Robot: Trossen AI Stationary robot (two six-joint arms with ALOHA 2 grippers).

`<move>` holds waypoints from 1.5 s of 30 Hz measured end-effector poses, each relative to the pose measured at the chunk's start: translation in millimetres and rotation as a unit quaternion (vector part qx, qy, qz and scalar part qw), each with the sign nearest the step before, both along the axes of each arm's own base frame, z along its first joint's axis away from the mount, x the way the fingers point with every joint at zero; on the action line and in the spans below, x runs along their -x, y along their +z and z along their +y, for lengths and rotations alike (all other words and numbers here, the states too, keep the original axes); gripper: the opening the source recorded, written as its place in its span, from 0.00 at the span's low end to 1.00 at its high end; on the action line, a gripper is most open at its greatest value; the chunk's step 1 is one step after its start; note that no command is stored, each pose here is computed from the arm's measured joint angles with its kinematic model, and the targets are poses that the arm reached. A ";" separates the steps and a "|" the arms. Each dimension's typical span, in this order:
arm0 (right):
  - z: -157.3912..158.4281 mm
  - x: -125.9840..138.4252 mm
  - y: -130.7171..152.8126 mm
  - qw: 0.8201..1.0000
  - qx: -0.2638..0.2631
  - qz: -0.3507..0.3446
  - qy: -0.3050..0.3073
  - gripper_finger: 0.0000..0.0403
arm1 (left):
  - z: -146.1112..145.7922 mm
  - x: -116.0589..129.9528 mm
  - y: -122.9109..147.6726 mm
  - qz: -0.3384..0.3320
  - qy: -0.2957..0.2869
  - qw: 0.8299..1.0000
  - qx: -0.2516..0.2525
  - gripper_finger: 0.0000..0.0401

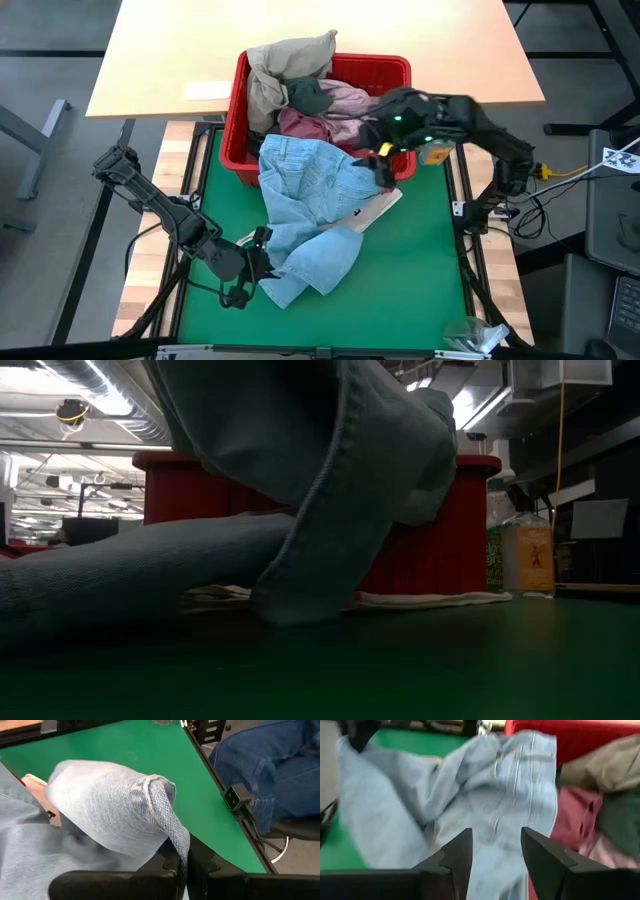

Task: Fold laundry
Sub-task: Fold the blue jeans

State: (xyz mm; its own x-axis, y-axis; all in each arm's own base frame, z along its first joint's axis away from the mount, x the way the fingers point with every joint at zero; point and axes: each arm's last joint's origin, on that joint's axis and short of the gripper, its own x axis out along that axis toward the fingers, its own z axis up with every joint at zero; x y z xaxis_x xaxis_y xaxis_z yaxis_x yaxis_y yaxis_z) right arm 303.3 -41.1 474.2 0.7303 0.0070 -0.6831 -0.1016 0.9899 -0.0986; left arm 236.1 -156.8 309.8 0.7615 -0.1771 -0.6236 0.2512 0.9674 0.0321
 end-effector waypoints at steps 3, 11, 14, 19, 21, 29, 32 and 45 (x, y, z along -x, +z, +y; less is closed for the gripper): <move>-3.3 -24.0 -11.3 1.000 0.011 -0.006 0.003 0.41 | 0.0 -0.1 0.2 -0.001 0.001 1.000 0.000 0.01; -29.1 -89.9 -49.1 0.996 0.083 -0.037 -0.003 0.41 | 0.0 -0.2 0.4 -0.002 0.001 1.000 0.000 0.01; -44.0 -111.3 -60.2 0.993 0.090 -0.071 -0.018 0.41 | -0.1 -0.1 0.4 -0.002 0.001 1.000 0.000 0.01; -69.7 -126.5 -76.2 0.994 0.069 -0.088 -0.021 0.41 | -1.2 0.7 0.3 -0.002 -0.001 1.000 0.000 0.01; -80.0 -131.1 -82.9 0.994 0.045 -0.093 -0.030 0.41 | -1.3 0.8 0.3 -0.002 -0.002 1.000 0.000 0.01; -110.9 -136.8 -105.4 0.994 -0.042 -0.081 -0.057 0.41 | -1.4 0.9 0.3 -0.002 -0.002 1.000 0.000 0.01; -118.3 -138.6 -112.8 0.993 -0.068 -0.075 -0.064 0.41 | -1.4 0.9 0.2 -0.002 -0.002 1.000 0.000 0.01; -114.0 -134.7 -122.3 0.984 -0.171 -0.042 0.016 0.41 | -1.0 1.4 -0.5 0.003 -0.003 1.000 -0.003 0.01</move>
